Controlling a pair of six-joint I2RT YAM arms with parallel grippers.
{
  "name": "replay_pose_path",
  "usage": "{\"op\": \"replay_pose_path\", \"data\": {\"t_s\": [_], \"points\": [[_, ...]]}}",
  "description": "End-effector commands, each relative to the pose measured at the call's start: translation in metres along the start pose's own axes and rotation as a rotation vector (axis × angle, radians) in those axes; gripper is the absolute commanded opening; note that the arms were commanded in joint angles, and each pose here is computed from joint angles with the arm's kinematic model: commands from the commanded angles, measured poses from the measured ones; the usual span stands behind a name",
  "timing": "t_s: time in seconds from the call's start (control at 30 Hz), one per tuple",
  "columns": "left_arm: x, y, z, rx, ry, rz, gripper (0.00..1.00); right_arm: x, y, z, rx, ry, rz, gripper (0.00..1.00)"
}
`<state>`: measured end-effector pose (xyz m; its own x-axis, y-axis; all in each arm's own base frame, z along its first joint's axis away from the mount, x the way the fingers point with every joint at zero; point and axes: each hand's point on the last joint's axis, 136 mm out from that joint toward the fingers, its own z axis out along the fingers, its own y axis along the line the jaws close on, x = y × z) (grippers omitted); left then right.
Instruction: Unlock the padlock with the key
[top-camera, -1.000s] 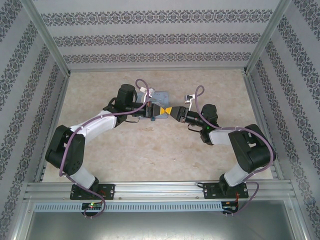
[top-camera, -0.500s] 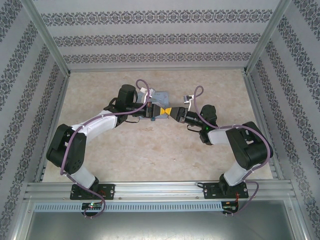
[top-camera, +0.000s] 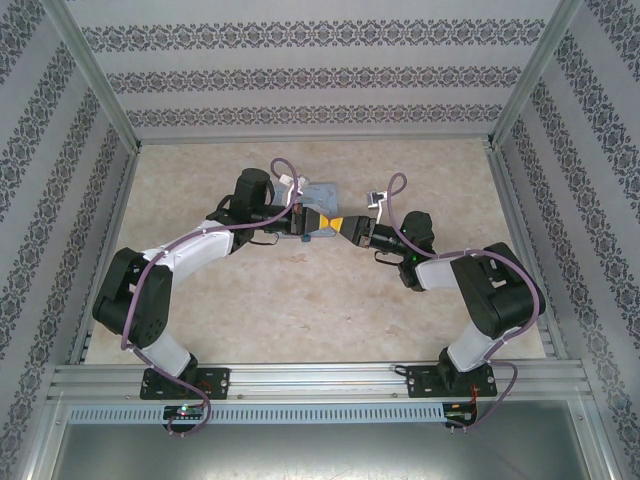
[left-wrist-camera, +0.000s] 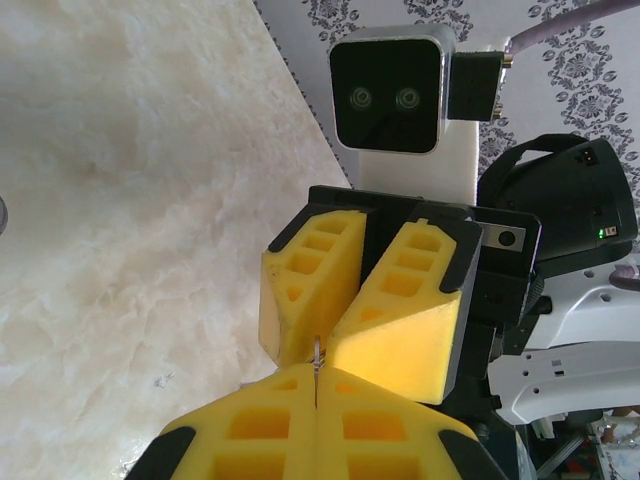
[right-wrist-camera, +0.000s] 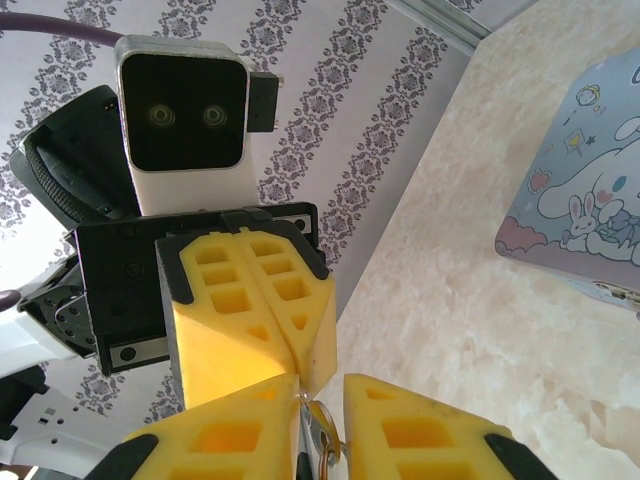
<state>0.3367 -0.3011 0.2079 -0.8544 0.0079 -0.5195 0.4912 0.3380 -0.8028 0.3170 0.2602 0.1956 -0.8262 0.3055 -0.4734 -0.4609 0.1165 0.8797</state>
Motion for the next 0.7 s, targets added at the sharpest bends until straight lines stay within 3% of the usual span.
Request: {"op": "replay_pose_path", "data": {"t_s": [0.0, 0.67], "points": [[-0.0137, -0.0074, -0.0022, 0.032, -0.022, 0.052, 0.00, 0.0064, 0.0057, -0.0012, -0.035, 0.017, -0.029, 0.21], [-0.0107, -0.0069, -0.0010, 0.042, -0.010, 0.046, 0.00, 0.0047, 0.0083, 0.0045, -0.053, 0.016, -0.021, 0.04]]}}
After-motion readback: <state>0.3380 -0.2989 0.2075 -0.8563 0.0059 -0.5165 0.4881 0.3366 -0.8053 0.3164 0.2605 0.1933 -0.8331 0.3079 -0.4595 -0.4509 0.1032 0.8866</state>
